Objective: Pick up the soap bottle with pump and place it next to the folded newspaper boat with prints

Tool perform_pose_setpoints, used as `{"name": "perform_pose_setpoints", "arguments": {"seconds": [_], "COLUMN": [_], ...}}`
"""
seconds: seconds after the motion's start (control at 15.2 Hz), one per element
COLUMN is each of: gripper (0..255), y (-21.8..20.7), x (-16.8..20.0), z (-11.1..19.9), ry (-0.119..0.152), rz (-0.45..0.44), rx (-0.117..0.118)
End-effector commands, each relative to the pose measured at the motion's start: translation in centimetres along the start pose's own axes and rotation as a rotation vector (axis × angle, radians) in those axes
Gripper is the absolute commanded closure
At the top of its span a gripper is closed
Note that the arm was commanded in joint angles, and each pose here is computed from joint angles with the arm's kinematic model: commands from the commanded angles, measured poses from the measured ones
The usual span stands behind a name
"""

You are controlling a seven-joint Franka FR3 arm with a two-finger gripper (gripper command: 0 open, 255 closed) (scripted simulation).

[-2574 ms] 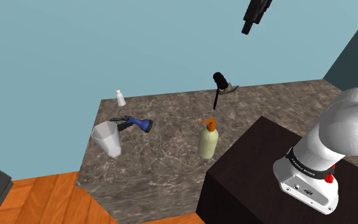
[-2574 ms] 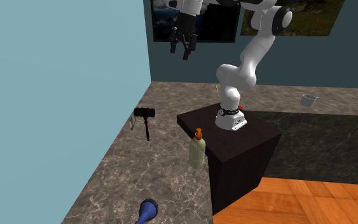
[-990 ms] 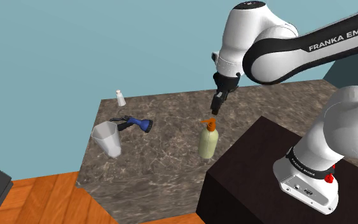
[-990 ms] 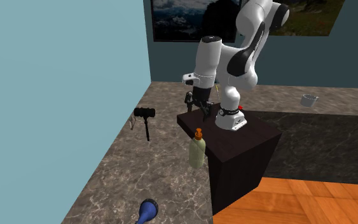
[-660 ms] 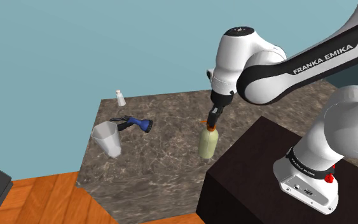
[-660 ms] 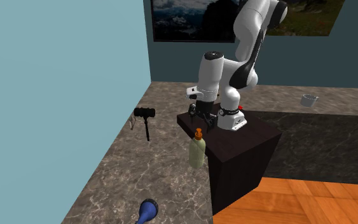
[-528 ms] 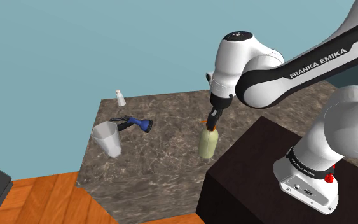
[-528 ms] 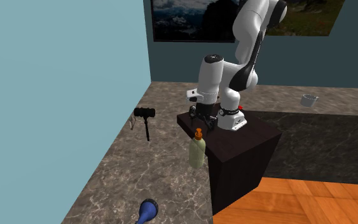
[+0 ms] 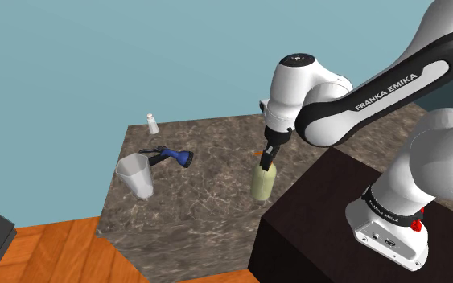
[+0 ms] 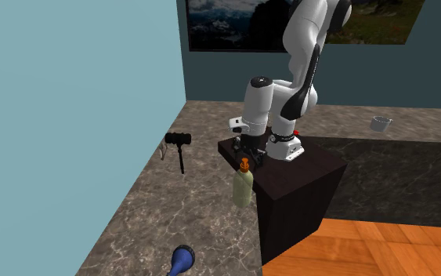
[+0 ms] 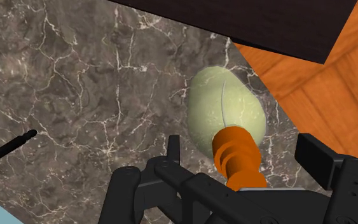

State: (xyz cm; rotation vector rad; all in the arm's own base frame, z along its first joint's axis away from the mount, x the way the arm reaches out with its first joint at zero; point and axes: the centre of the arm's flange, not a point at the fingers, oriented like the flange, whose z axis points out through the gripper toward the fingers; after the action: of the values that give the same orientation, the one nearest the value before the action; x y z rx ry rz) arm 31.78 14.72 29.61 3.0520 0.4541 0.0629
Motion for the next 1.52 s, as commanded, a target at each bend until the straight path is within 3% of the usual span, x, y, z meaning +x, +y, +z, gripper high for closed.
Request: {"name": "perform_pose_setpoints", "arguments": {"seconds": [0.0, 0.2, 0.26, 0.86, 1.45], "gripper": [0, 0, 255, 255, 255], "y": [0.0, 0.0, 0.0, 0.0, 0.3], "x": [0.0, 0.0, 0.0, 0.0, 0.2], "z": [0.0, 0.0, 0.0, 0.0, -4.7], "ry": [0.0, 0.0, 0.0, 0.0, 0.0], "rz": [0.0, 0.0, 0.0, 0.0, 0.0], "rx": [0.0, 0.0, 0.0, 0.0, 0.0]}}
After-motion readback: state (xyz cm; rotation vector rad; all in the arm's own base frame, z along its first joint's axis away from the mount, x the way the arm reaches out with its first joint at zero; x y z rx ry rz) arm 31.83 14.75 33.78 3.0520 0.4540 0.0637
